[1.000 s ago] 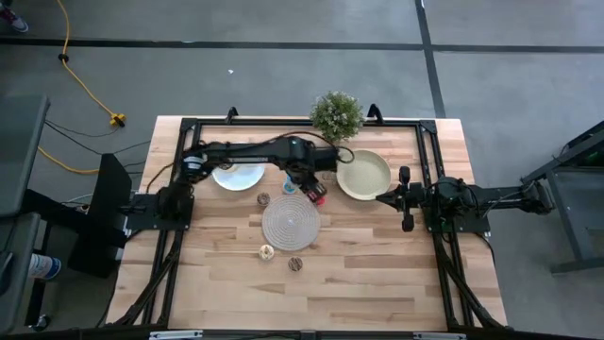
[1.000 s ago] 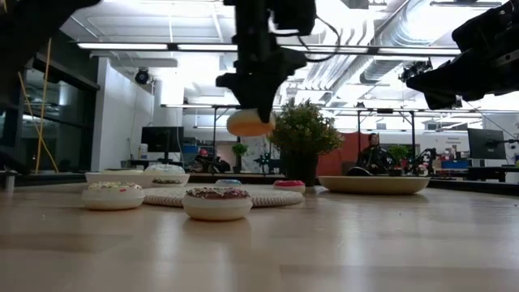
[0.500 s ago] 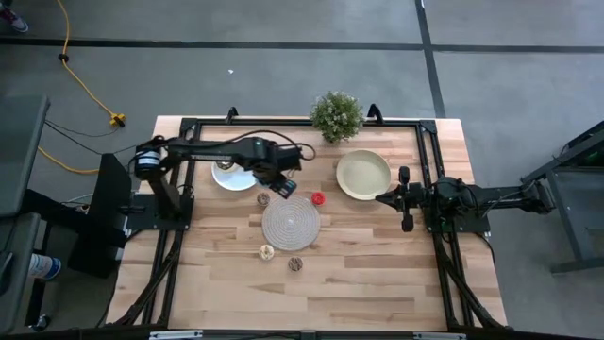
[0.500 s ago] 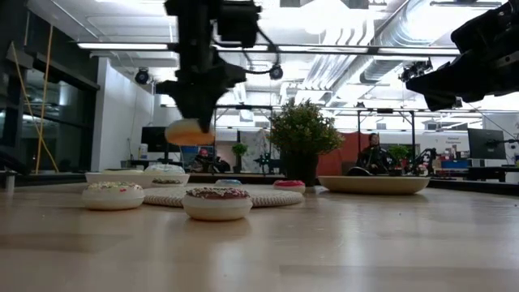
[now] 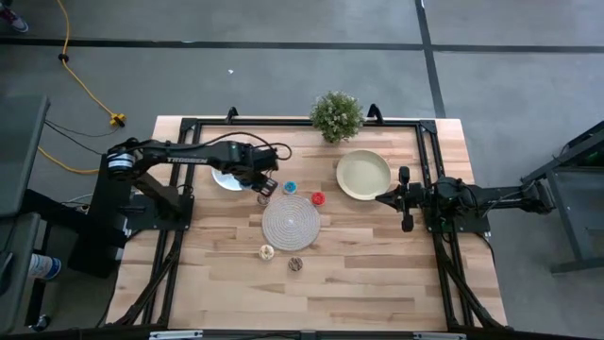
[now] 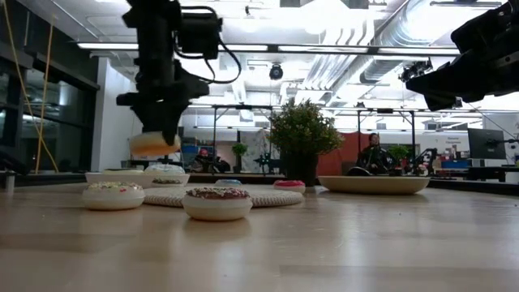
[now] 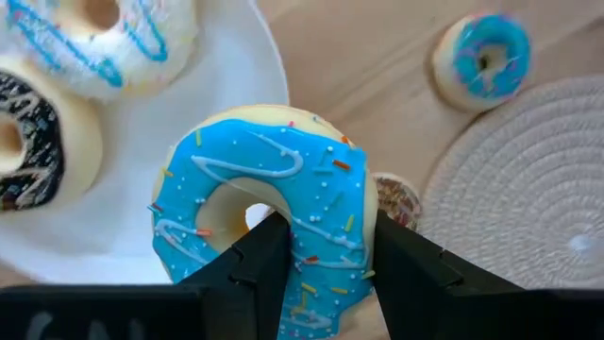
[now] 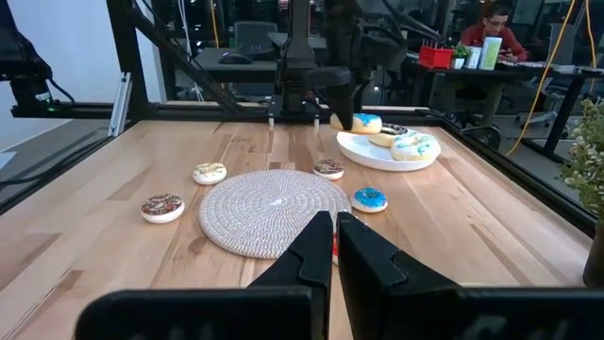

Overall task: Pick & Place donuts
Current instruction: Put the large blue donut on the white plate

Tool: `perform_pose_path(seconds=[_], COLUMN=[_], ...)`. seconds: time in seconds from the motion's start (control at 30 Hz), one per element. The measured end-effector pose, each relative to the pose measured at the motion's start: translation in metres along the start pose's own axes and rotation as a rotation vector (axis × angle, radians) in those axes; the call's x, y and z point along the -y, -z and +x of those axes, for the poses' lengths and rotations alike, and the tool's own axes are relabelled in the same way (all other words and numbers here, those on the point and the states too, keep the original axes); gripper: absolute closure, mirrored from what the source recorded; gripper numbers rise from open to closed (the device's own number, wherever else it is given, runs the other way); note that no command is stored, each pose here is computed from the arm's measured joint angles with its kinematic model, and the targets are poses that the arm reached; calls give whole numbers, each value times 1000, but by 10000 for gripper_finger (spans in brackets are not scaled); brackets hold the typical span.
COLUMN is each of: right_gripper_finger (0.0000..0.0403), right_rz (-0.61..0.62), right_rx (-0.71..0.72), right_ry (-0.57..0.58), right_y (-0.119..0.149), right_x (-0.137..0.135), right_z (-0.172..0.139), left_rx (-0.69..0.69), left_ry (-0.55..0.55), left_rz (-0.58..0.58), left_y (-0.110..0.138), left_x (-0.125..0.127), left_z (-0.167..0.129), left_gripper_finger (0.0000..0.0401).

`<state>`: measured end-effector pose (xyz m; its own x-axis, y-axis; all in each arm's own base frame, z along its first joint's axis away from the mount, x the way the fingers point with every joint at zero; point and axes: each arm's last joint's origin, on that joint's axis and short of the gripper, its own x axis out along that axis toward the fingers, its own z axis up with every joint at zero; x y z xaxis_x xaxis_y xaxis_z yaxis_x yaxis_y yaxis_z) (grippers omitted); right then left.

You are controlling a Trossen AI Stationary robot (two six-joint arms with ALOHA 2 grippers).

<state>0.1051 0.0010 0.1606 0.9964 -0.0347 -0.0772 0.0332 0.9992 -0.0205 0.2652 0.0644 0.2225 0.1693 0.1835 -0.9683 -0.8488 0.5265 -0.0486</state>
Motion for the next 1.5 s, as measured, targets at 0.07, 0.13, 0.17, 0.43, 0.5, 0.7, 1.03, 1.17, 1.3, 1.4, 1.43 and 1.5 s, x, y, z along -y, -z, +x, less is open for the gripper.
perform_pose_path(seconds=[0.07,0.13,0.17,0.43,0.5,0.7,1.03,1.17,1.3,1.4,1.43,1.5], right_gripper_finger=[391,391,391,391,391,391,391,391,391,391,391,391], right_rz=[0,0,0,0,0,0,0,0,0,0,0,0], right_rx=[1,0,0,0,0,0,0,-1,-1,-1,-1,-1], right_ry=[0,0,-1,0,0,0,-1,-1,-1,-1,-1,0], right_y=[0,0,0,0,0,0,0,0,0,0,0,0], right_x=[0,0,0,0,0,0,0,0,0,0,0,0], right_z=[0,0,0,0,0,0,0,0,0,0,0,0], left_rx=[-7,-3,2,7,16,20,-30,-36,-36,-48,-54,-60], left_ry=[-8,-12,-15,-68,-70,-97,-146,-148,-148,-157,-161,-166], left_rz=[1,2,1,-43,-59,-104,-76,-76,-76,-73,-72,-70], left_y=[6,10,11,10,7,-1,-9,-9,-9,-9,-8,-9], left_x=[-6,-9,-11,-27,-30,-39,-42,-42,-42,-41,-41,-40], left_z=[3,4,4,12,12,15,36,37,37,41,42,45], left_gripper_finger=[268,268,268,268,268,268,268,268,268,268,268,268])
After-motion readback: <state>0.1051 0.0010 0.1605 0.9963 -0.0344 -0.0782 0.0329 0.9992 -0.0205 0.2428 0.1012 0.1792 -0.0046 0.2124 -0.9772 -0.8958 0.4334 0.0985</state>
